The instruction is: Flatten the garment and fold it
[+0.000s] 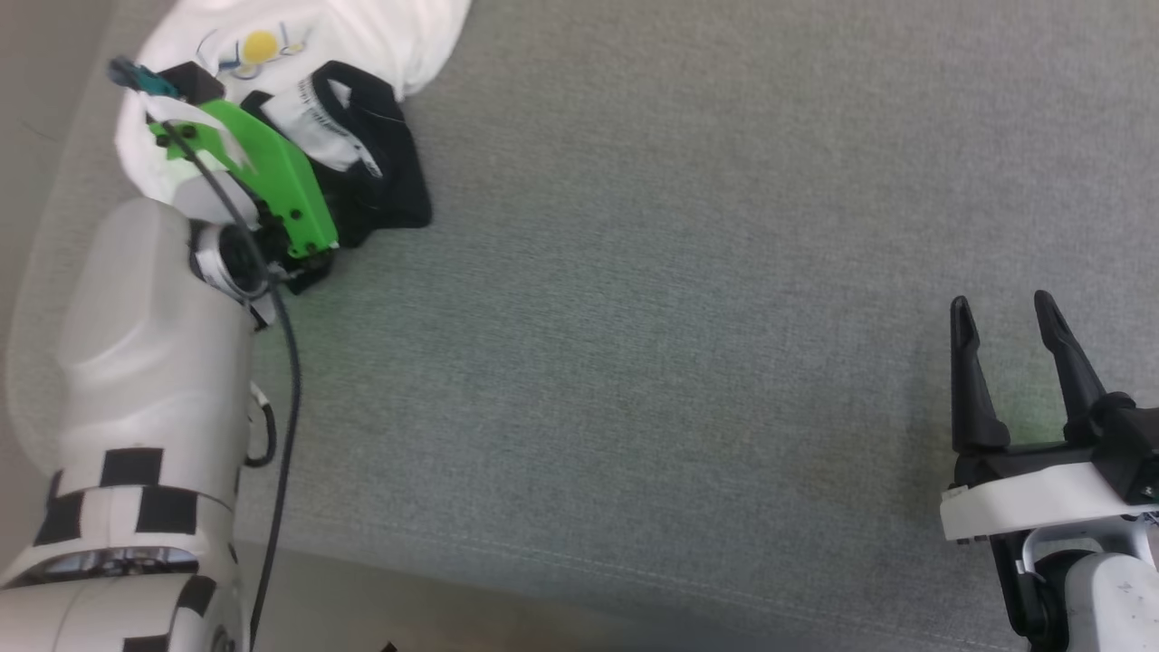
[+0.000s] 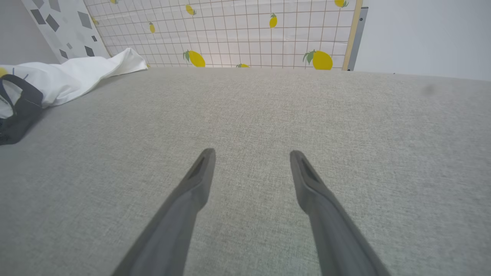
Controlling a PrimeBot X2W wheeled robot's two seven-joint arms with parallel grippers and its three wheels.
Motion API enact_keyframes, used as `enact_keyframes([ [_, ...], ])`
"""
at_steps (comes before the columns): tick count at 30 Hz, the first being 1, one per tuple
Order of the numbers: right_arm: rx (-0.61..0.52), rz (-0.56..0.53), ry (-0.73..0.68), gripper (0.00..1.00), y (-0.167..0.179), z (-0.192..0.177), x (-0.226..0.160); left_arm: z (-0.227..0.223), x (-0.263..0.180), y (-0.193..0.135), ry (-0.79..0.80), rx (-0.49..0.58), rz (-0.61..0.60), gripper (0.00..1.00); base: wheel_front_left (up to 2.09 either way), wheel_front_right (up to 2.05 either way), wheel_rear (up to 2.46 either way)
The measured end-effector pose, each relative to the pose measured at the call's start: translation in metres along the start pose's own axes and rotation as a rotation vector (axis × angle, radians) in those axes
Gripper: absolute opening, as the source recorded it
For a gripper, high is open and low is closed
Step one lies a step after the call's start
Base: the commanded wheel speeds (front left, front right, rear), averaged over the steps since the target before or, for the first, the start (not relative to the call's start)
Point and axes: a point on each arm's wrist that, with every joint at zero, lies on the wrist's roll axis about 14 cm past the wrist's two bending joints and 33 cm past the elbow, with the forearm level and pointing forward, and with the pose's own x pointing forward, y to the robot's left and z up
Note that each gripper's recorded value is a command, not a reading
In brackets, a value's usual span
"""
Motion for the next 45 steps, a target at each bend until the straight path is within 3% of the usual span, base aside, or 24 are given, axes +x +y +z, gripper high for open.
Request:
enact_keyframes([
  [4,-0.001,-0.030,0.033,1.00,-0.011,-0.014,-0.001,-0.010,0.020,-0.005,0.058,-0.010,-0.004,1.00,0.00,0.00,0.00],
  [6,0.000,-0.036,0.051,1.00,-0.014,-0.020,-0.001,-0.004,0.026,-0.006,0.005,-0.038,-0.005,0.00,0.00,0.00,0.00],
  [12,0.003,-0.031,0.061,1.00,-0.012,-0.024,-0.002,0.032,0.020,-0.003,-0.311,-0.131,-0.003,0.00,0.00,0.00,0.00],
  [16,0.014,-0.018,0.052,1.00,-0.006,-0.019,-0.006,0.075,-0.013,0.000,-0.542,-0.112,-0.014,0.00,0.00,0.00,0.00],
  [23,0.060,0.000,-0.011,1.00,0.006,0.002,-0.017,0.201,-0.156,-0.029,-1.022,0.112,-0.101,0.00,0.00,0.00,0.00],
  [31,0.112,-0.024,-0.046,1.00,0.004,0.015,-0.043,0.262,-0.327,-0.134,-1.375,0.338,-0.296,0.00,0.00,0.00,0.00],
  [37,0.110,-0.116,-0.056,1.00,-0.023,0.019,-0.070,0.247,-0.378,-0.233,-1.404,0.370,-0.572,0.00,0.00,0.00,0.00],
  [41,0.100,-0.194,-0.096,1.00,-0.047,0.031,-0.089,0.215,-0.369,-0.289,-1.300,0.410,-0.716,0.00,0.00,0.00,0.00],
  [45,0.079,-0.280,-0.123,1.00,-0.072,0.039,-0.112,0.166,-0.328,-0.327,-1.105,0.459,-0.813,0.00,0.00,0.00,0.00],
])
